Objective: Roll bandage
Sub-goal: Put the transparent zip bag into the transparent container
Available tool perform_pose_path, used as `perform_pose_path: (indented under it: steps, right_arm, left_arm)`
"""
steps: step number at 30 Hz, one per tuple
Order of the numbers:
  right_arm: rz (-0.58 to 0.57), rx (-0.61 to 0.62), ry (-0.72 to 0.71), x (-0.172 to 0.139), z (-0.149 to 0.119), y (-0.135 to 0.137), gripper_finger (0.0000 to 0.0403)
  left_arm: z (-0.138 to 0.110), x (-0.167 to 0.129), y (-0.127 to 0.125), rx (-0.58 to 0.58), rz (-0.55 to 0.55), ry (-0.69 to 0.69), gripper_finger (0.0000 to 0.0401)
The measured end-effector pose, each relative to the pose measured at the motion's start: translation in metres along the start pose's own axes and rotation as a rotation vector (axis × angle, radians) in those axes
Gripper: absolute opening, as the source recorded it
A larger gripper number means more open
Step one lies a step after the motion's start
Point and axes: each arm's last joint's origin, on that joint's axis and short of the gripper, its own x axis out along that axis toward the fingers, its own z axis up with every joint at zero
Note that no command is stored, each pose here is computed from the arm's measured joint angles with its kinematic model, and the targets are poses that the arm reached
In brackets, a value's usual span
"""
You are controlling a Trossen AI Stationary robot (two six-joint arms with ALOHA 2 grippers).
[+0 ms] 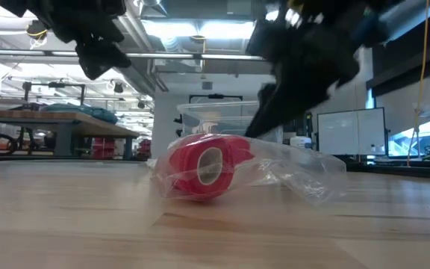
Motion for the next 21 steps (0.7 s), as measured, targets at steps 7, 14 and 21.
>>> perform_pose_path:
  steps: [7, 14, 21]
  right_arm:
    - [0.042, 0.051, -0.005, 0.030, -0.006, -0.021, 0.0287]
    - [0.093, 0.061, 0.047, 0.049, -0.018, -0.026, 0.0211]
    - [0.105, 0.006, 0.092, 0.041, -0.017, -0.025, 0.0022]
  left_arm:
    - [-0.015, 0.027, 0.002, 0.029, 0.068, 0.108, 0.0188]
    - [-0.022, 0.038, 0.005, 0.042, 0.100, 0.164, 0.0188]
    - [-0.022, 0.038, 0.006, 0.079, 0.121, 0.162, 0.0188]
